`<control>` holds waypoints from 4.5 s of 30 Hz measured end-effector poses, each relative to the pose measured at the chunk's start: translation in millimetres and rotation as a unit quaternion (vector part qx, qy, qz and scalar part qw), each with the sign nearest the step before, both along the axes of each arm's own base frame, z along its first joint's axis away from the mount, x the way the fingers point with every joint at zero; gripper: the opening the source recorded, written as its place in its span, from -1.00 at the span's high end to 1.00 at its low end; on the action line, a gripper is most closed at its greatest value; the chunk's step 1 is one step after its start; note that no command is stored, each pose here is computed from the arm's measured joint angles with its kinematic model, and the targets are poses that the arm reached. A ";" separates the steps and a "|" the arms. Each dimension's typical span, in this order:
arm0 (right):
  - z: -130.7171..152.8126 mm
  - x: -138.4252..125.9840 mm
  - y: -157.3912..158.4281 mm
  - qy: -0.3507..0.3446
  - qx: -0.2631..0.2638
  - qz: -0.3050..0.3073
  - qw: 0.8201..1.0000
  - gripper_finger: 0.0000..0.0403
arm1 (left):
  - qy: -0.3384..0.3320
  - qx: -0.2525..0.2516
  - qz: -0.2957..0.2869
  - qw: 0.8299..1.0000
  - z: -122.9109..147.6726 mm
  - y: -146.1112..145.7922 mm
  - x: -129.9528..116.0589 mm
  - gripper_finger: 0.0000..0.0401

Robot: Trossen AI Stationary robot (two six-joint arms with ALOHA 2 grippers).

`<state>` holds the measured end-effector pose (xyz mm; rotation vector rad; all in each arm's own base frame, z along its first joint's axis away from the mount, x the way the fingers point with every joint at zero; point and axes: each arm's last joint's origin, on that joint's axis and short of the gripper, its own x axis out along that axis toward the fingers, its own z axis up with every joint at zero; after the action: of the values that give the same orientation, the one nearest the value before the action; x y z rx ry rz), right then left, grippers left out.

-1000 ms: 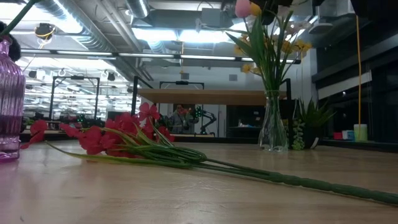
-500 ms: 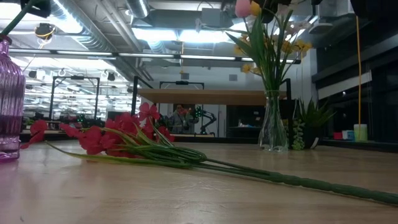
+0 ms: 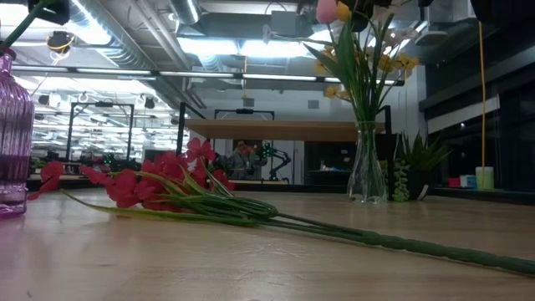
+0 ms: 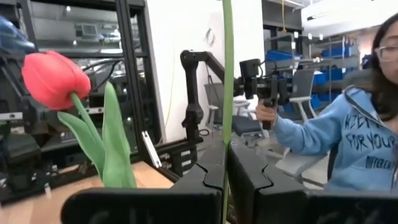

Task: Pick and place flowers into a vace then onto a shelf
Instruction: Put the light yellow flower into the violet vase

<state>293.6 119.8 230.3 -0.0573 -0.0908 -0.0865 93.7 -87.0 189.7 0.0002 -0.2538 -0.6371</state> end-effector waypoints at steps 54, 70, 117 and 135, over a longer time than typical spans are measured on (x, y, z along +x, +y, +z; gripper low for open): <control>-0.3 -0.1 0.1 0.000 0.011 0.001 1.000 0.98 | 0.064 0.025 0.056 0.996 -20.0 -11.7 16.8 0.99; -0.3 -0.1 0.1 0.000 0.013 0.001 1.000 0.98 | 0.102 0.025 0.071 0.992 -28.4 -13.5 20.0 0.99; -0.3 -0.3 0.4 -0.001 0.027 0.003 1.000 0.98 | 0.201 0.022 0.081 0.976 -45.3 -12.8 19.7 0.98; -1.6 -0.2 0.5 0.003 0.047 0.005 0.999 0.98 | 0.205 0.023 0.080 0.975 -46.0 -12.8 19.7 0.84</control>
<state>293.4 120.3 228.7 0.0376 -0.0802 -0.0800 113.4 -99.8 143.8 -0.0660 0.1601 -0.4695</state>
